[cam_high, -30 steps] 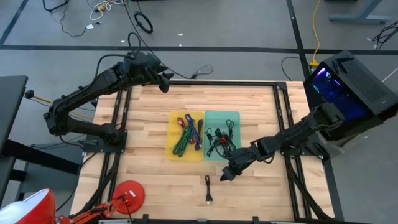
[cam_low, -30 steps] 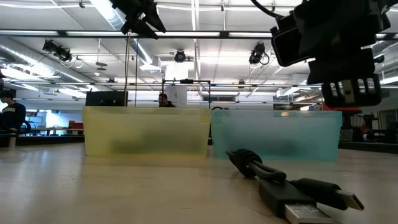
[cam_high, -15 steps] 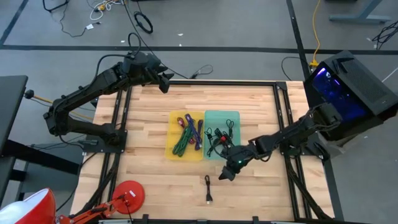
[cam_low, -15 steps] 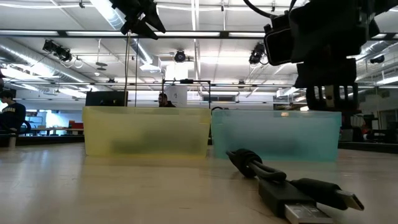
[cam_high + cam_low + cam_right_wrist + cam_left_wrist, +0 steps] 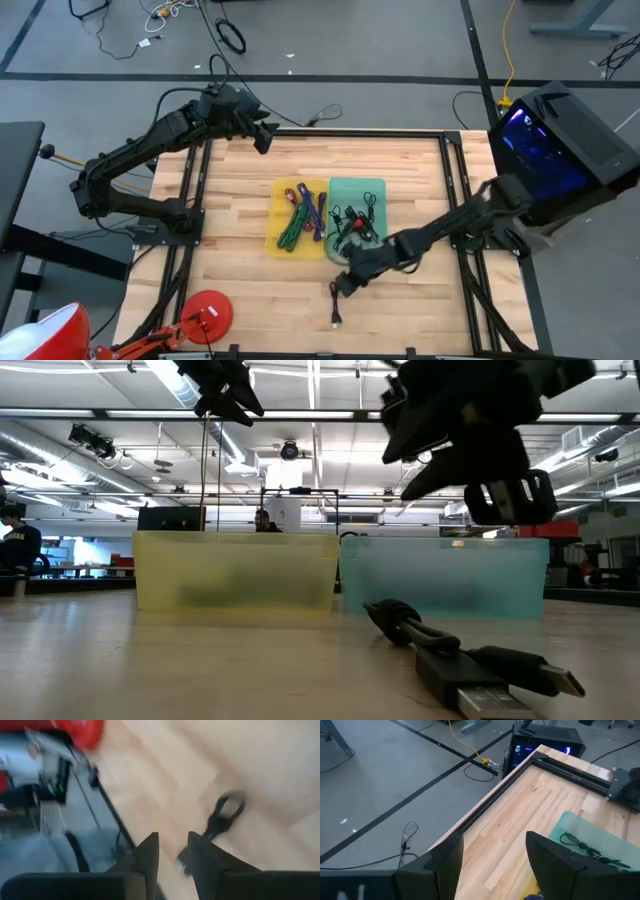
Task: Pick & Place USB Port
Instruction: Put the black charger cable into the green bin
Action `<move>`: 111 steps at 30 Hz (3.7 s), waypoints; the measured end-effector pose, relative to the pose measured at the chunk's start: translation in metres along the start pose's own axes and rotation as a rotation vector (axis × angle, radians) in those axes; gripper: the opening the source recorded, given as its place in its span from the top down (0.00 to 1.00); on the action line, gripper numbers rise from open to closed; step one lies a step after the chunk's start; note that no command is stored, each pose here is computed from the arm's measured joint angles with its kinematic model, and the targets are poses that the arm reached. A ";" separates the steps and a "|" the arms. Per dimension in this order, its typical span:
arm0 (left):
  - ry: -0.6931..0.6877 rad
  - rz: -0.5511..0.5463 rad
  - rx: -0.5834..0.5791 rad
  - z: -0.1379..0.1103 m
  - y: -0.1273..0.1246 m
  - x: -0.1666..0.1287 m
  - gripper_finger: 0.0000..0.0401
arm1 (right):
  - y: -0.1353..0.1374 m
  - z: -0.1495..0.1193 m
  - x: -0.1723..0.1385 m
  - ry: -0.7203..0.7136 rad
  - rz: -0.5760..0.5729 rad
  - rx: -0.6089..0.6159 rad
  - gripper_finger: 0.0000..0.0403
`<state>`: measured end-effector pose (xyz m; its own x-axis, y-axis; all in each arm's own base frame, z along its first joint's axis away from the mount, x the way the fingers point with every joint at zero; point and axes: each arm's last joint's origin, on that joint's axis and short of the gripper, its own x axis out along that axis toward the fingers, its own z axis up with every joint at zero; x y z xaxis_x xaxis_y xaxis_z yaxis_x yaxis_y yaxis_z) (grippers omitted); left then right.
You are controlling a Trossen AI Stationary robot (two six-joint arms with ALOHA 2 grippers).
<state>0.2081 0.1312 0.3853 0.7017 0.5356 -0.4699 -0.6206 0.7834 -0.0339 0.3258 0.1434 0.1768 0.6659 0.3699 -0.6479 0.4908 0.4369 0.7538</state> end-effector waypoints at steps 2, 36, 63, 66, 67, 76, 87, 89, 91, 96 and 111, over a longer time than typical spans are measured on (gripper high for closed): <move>0.001 -0.008 0.000 0.000 0.000 0.000 0.45 | 0.005 -0.001 0.017 0.072 -0.002 0.019 0.75; 0.073 -0.009 0.032 -0.007 0.000 -0.001 0.45 | -0.008 -0.010 0.054 0.086 -0.212 0.322 0.65; 0.073 -0.006 0.053 -0.007 0.000 0.000 0.45 | -0.024 0.006 0.076 0.164 -0.185 0.327 0.98; 0.072 -0.001 0.057 -0.007 0.001 0.000 0.45 | -0.021 0.006 0.078 0.168 -0.137 0.317 0.99; 0.072 0.000 0.057 -0.007 0.001 0.000 0.45 | -0.020 0.006 0.079 0.171 -0.120 0.314 0.99; 0.072 0.001 0.060 -0.007 0.001 -0.001 0.45 | -0.001 0.009 0.068 0.142 0.007 0.257 1.00; 0.072 0.001 0.058 -0.007 0.001 -0.001 0.45 | 0.036 0.039 0.003 -0.132 0.084 0.118 1.00; 0.072 0.001 0.059 -0.007 0.001 0.000 0.45 | 0.039 0.044 -0.016 -0.173 0.049 0.097 1.00; 0.072 0.001 0.056 -0.007 0.001 0.000 0.45 | 0.040 0.049 -0.036 -0.212 0.010 0.085 1.00; 0.072 -0.002 0.051 -0.007 0.000 0.000 0.45 | 0.035 0.058 -0.085 -0.269 -0.114 0.093 1.00; 0.071 -0.002 0.050 -0.007 0.000 0.000 0.45 | -0.012 0.097 -0.129 -0.280 -0.429 0.197 1.00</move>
<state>0.2052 0.1292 0.3794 0.6749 0.5118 -0.5315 -0.5998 0.8001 0.0089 0.2885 0.0112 0.2617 0.4939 -0.0513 -0.8680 0.8290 0.3292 0.4522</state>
